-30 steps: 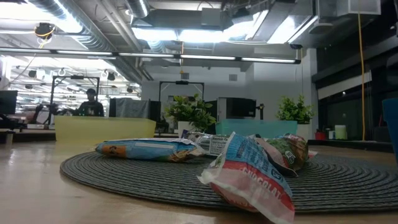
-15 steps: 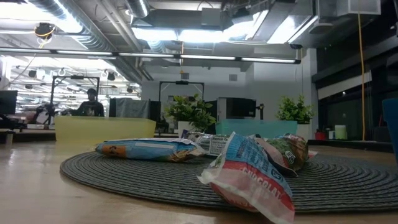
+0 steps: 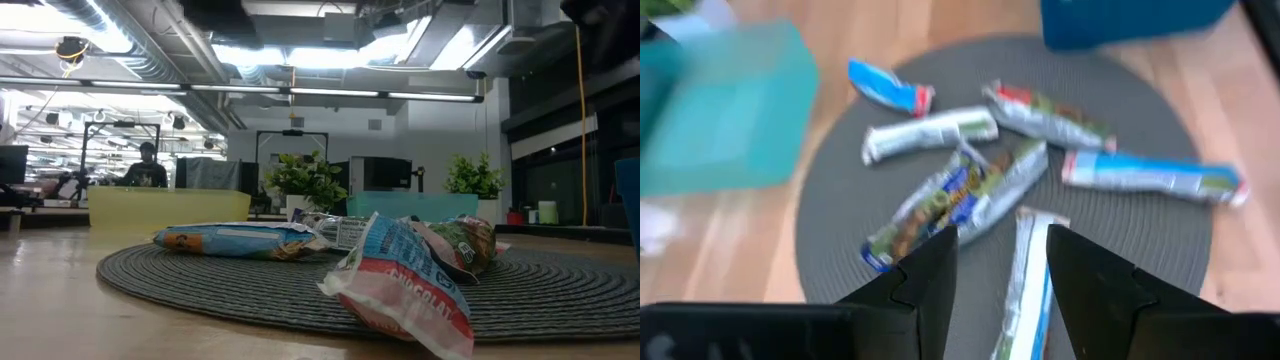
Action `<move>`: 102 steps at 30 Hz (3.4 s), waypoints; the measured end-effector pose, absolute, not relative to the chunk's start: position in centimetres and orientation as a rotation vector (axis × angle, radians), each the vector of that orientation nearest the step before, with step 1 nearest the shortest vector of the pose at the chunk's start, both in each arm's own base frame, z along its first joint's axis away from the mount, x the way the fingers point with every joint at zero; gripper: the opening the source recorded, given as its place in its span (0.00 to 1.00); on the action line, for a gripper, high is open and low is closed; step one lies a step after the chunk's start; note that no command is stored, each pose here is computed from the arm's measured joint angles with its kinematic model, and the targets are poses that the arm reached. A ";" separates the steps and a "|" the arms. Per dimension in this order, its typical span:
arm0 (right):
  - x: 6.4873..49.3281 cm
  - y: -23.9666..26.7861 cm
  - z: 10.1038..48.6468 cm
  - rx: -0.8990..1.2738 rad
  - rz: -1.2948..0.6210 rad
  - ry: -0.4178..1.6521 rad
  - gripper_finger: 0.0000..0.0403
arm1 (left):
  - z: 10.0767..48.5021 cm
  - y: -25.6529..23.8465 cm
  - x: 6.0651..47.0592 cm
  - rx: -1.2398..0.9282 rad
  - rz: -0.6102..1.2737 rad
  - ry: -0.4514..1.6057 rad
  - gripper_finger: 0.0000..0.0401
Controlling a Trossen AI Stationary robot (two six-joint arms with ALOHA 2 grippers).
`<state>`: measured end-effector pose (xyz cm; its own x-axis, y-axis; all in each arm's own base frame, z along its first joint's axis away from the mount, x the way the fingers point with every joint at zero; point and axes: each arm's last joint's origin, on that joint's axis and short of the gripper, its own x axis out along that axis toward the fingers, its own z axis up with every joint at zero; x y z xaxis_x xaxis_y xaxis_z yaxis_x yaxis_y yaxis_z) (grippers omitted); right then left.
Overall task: Pick and place Granola Bars by type
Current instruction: Put the yellow granola bar into the blue bin
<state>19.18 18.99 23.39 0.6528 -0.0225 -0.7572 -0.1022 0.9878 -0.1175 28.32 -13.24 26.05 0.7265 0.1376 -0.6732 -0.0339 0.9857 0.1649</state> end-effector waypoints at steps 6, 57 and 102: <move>20.0 19.1 23.9 -0.204 0.057 0.762 0.45 | 23.3 -13.7 29.6 0.162 0.112 0.833 0.38; 21.9 18.6 23.6 -0.205 0.213 0.702 0.45 | 14.2 -13.2 31.2 0.083 0.151 1.245 0.53; 22.0 18.4 23.6 -0.221 0.183 0.694 0.45 | 32.9 -21.2 25.1 0.434 -0.578 0.081 0.01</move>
<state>21.96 18.45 23.56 0.7545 0.0935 -0.6496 -0.2394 0.9608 -0.1398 25.07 -21.22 32.86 0.8372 -0.5114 -0.1941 0.5450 0.7500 0.3747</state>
